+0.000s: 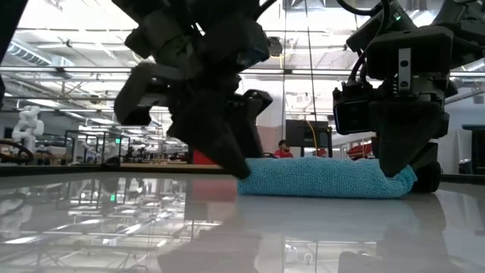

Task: Roll towel
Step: Roll the blue towel

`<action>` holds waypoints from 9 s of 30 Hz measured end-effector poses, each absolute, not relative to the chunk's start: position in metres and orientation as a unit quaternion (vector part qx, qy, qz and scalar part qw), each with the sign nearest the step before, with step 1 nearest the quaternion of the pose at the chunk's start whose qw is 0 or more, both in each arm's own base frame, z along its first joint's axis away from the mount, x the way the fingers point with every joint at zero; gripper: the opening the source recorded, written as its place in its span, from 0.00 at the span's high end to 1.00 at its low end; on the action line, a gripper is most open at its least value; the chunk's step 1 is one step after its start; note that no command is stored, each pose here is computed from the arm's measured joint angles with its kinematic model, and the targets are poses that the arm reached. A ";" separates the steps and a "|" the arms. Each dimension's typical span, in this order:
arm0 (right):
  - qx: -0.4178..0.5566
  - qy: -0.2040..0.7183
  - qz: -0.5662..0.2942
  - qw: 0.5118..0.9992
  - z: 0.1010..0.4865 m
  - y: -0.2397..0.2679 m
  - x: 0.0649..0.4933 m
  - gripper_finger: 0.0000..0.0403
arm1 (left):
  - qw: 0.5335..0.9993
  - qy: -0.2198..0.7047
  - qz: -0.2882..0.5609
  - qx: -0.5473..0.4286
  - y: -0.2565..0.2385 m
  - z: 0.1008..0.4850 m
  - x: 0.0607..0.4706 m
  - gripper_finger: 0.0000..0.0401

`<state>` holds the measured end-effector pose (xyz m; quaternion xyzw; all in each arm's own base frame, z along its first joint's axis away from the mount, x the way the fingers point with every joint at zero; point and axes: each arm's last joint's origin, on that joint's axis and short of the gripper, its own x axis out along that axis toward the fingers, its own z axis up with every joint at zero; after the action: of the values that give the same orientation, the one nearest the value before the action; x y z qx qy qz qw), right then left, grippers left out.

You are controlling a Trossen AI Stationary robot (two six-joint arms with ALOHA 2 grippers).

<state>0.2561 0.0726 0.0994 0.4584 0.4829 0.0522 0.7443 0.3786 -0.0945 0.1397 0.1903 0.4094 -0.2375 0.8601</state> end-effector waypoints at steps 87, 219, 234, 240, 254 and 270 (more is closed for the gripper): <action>-0.165 0.405 0.035 0.899 0.132 0.153 0.235 0.53 | 0.820 0.430 -0.316 -0.205 -0.014 0.100 0.398 0.98; 0.373 0.525 0.069 0.762 0.117 0.118 0.258 0.98 | 0.897 0.366 -0.196 0.155 -0.130 0.114 0.396 0.52; 0.385 0.514 0.071 0.763 0.121 0.124 0.257 0.98 | 0.866 0.371 -0.332 -0.036 -0.093 0.116 0.404 0.96; 0.398 0.514 0.066 0.757 0.122 0.127 0.256 0.96 | 0.854 0.396 -0.321 -0.109 -0.074 0.115 0.406 0.96; 0.341 0.486 0.093 0.800 0.162 0.122 0.237 0.73 | 0.804 0.445 -0.307 -0.248 -0.055 0.105 0.406 0.96; 0.033 0.385 0.151 0.910 0.172 0.156 0.213 0.70 | 0.784 0.451 -0.287 -0.315 -0.043 0.093 0.414 0.96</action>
<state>0.2130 0.1558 0.1722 0.0331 0.3847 0.1513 0.9099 0.4137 -0.0430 0.0934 -0.3153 0.4515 -0.2873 0.7837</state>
